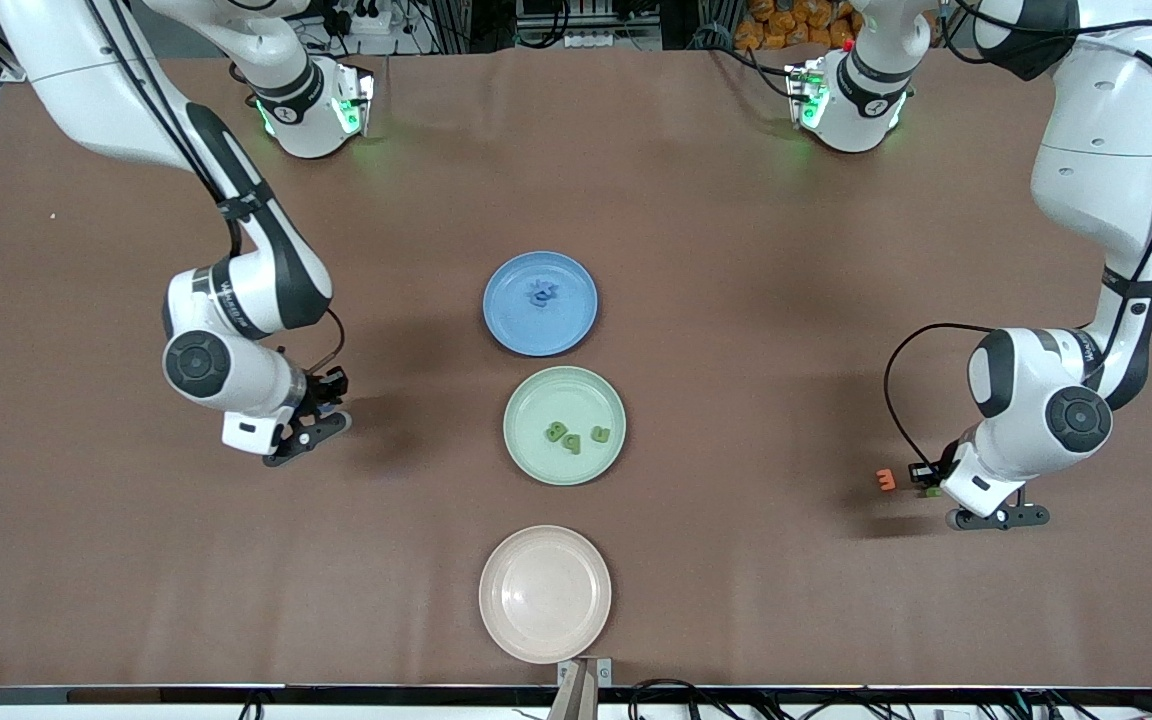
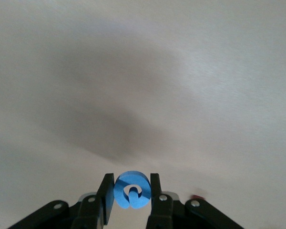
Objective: Sort letters by color into matching plates
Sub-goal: 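Place the green N on the green plate while the right gripper carries the c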
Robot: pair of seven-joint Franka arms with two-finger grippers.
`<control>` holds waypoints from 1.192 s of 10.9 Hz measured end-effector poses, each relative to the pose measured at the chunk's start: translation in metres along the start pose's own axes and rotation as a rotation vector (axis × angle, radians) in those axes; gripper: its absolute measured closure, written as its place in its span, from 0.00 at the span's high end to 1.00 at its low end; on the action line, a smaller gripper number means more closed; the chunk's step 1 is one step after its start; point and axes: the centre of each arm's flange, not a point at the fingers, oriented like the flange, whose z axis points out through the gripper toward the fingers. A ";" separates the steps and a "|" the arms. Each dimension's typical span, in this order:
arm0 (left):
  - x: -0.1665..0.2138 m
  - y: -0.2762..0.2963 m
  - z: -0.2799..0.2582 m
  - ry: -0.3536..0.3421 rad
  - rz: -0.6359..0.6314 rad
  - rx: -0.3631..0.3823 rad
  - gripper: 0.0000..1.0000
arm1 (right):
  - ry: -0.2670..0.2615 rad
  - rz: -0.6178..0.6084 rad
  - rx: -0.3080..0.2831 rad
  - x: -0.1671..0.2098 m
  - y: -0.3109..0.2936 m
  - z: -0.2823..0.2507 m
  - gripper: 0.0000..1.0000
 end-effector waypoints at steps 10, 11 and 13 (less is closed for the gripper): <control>-0.001 0.117 -0.050 0.007 -0.145 -0.177 0.11 | 0.006 0.232 0.054 0.031 -0.127 -0.026 0.34; -0.009 0.158 -0.056 -0.002 -0.179 -0.193 0.11 | 0.011 0.252 0.063 0.033 -0.141 -0.030 0.34; -0.028 0.228 -0.064 -0.019 -0.231 -0.205 0.11 | 0.012 0.284 0.076 0.035 -0.166 -0.034 0.34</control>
